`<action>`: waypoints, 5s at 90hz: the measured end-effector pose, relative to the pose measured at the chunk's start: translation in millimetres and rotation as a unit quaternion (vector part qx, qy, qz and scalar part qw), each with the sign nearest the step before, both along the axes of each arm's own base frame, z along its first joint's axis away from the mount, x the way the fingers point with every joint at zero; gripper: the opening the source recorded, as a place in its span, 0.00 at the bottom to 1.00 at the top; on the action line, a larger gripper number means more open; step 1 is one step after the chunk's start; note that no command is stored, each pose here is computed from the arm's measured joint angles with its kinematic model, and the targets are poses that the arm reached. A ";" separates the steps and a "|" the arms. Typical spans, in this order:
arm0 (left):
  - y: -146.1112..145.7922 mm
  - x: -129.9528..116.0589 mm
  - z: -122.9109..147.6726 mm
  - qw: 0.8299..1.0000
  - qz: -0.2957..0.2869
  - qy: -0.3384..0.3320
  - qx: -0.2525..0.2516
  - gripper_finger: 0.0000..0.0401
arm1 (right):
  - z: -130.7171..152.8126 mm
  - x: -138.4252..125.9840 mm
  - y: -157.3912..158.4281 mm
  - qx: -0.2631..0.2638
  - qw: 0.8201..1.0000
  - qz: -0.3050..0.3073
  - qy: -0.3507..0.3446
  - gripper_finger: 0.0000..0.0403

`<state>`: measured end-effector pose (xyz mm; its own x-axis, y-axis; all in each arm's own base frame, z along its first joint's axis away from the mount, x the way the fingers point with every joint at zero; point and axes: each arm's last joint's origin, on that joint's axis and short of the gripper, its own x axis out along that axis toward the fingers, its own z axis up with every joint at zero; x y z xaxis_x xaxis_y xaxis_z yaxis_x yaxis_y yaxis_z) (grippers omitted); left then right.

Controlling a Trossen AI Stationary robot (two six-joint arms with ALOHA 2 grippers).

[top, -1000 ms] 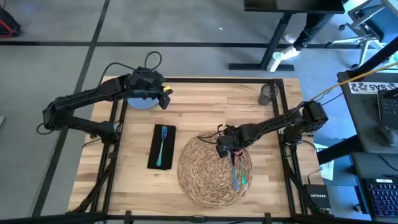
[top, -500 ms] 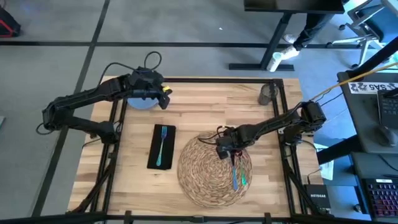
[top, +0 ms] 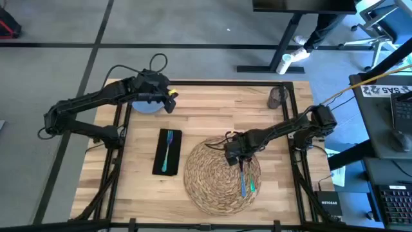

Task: Set table place
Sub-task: Adjust the blue spoon on the brown placemat, then adjust the brown placemat on the center table, then put the blue plate on top of the brown placemat

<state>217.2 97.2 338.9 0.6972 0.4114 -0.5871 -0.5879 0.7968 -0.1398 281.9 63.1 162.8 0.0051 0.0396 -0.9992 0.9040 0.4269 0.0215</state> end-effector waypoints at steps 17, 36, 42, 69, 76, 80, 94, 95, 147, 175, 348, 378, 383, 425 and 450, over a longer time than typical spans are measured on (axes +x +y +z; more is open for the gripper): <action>0.1 0.1 -0.1 1.000 0.000 0.000 0.000 0.00 | 0.0 0.2 0.0 0.000 1.000 0.000 -0.001 0.00; 0.0 0.1 -0.1 1.000 0.000 0.000 0.000 0.00 | 0.2 4.7 0.9 0.002 1.000 0.009 -0.025 0.00; 0.1 0.1 -0.1 1.000 0.000 0.000 0.000 0.00 | 0.3 6.3 0.8 0.000 0.999 0.009 -0.034 0.00; 0.2 0.0 0.0 1.000 0.003 0.001 0.002 0.00 | 2.6 20.9 2.9 -0.007 0.991 0.068 -0.114 0.00; 0.2 0.1 0.0 1.000 0.003 0.001 0.002 0.00 | 2.7 21.3 0.1 -0.010 0.990 0.084 -0.113 0.00; 0.2 0.1 0.0 1.000 0.003 0.001 0.002 0.00 | 2.5 21.8 -2.1 -0.013 0.989 0.097 -0.115 0.00; 0.3 0.1 0.1 1.000 0.003 0.000 0.002 0.00 | 3.2 33.1 -17.3 -0.034 0.979 0.126 -0.156 0.00; 0.3 0.1 0.1 1.000 0.003 0.000 0.003 0.00 | 3.0 34.0 -18.6 -0.035 0.978 0.128 -0.159 0.00; 0.1 -0.1 -0.2 1.000 0.012 -0.005 -0.009 0.00 | -31.0 48.1 -41.2 -0.023 0.977 0.168 -0.131 0.00; -0.2 0.1 -0.2 1.000 0.013 -0.006 -0.010 0.00 | -32.3 49.2 -78.5 -0.051 0.980 0.146 -0.129 0.00; -0.1 0.5 0.3 1.000 0.013 -0.009 -0.010 0.00 | -6.1 67.0 -121.6 -0.096 0.959 0.159 -0.213 0.00; 0.0 0.6 0.4 1.000 0.013 -0.010 -0.010 0.00 | 14.3 83.6 -102.7 -0.002 0.877 0.359 -0.319 0.00; -0.1 0.6 0.4 1.000 0.013 -0.010 -0.010 0.00 | 13.5 82.7 -97.9 -0.001 0.871 0.378 -0.313 0.00; -0.2 0.7 0.5 1.000 0.018 -0.015 -0.016 0.00 | -1.7 83.1 -92.6 0.006 0.878 0.389 -0.279 0.00; -0.6 -0.4 -1.0 0.999 0.034 -0.010 -0.025 0.00 | -2.2 82.6 -92.8 0.006 0.880 0.388 -0.276 0.00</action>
<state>216.9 96.6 337.9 0.6803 0.4289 -0.5943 -0.6375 0.7464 -0.1911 364.4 -29.7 160.6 0.4553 0.2553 -0.8529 0.1919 0.9073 0.3740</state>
